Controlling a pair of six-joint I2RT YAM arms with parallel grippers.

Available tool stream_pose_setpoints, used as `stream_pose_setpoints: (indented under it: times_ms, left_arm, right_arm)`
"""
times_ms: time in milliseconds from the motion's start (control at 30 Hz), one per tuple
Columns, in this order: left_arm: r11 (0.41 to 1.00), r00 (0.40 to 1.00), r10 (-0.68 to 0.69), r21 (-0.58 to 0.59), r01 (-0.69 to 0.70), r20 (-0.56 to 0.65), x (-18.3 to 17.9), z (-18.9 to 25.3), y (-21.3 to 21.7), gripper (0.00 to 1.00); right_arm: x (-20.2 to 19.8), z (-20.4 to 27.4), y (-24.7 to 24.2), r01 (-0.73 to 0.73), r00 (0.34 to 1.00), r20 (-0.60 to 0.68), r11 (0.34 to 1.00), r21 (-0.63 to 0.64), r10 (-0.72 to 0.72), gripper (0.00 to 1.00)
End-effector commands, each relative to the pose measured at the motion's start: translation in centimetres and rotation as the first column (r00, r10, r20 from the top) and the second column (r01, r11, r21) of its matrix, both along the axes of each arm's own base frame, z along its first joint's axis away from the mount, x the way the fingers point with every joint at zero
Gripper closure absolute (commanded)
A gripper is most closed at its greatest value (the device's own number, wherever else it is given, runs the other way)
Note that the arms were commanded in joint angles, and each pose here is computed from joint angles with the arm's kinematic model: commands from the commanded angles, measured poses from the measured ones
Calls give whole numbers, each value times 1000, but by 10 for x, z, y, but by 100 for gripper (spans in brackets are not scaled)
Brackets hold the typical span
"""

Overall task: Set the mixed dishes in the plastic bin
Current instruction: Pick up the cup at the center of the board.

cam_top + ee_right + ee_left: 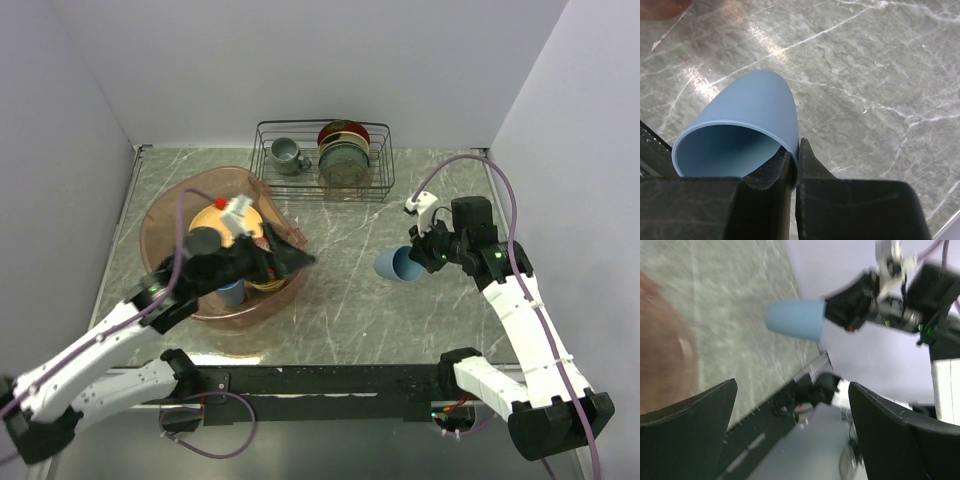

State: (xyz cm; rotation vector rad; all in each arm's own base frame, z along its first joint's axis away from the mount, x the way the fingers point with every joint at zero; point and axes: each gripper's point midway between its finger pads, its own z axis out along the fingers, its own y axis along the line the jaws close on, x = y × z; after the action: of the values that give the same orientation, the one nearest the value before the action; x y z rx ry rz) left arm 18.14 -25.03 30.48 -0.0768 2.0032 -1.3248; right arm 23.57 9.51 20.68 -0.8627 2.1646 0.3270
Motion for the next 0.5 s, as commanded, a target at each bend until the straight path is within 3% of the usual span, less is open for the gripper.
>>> stream_pose_setpoints:
  times_ms: [0, 167, 233, 267, 300, 467]
  left_arm:
    - [995, 995, 94, 47, -93, -31, 14, 7, -36, 1]
    - [984, 988, 147, 111, -141, -54, 7, 15, -78, 1]
    - [959, 976, 206, 210, -188, -69, 8, -5, -90, 1]
    - [958, 969, 233, 187, -215, -79, 10, 12, -97, 1]
    - [929, 961, 259, 296, -221, -95, 10, -15, -102, 1]
    - [839, 935, 351, 464, -285, -60, 10, -27, -136, 1]
  right_arm:
    - [18, 28, 6, 28, 995, 92, 999, 26, -31, 100]
    - [18, 29, 8, 31, 994, 102, 999, 33, -34, 100]
    - [17, 27, 7, 35, 994, 100, 999, 32, -38, 100]
    - [18, 29, 8, 36, 993, 108, 999, 34, -39, 100]
    - [17, 28, 7, 37, 994, 105, 999, 35, -40, 100]
    - [18, 28, 8, 40, 993, 110, 998, 42, -44, 100]
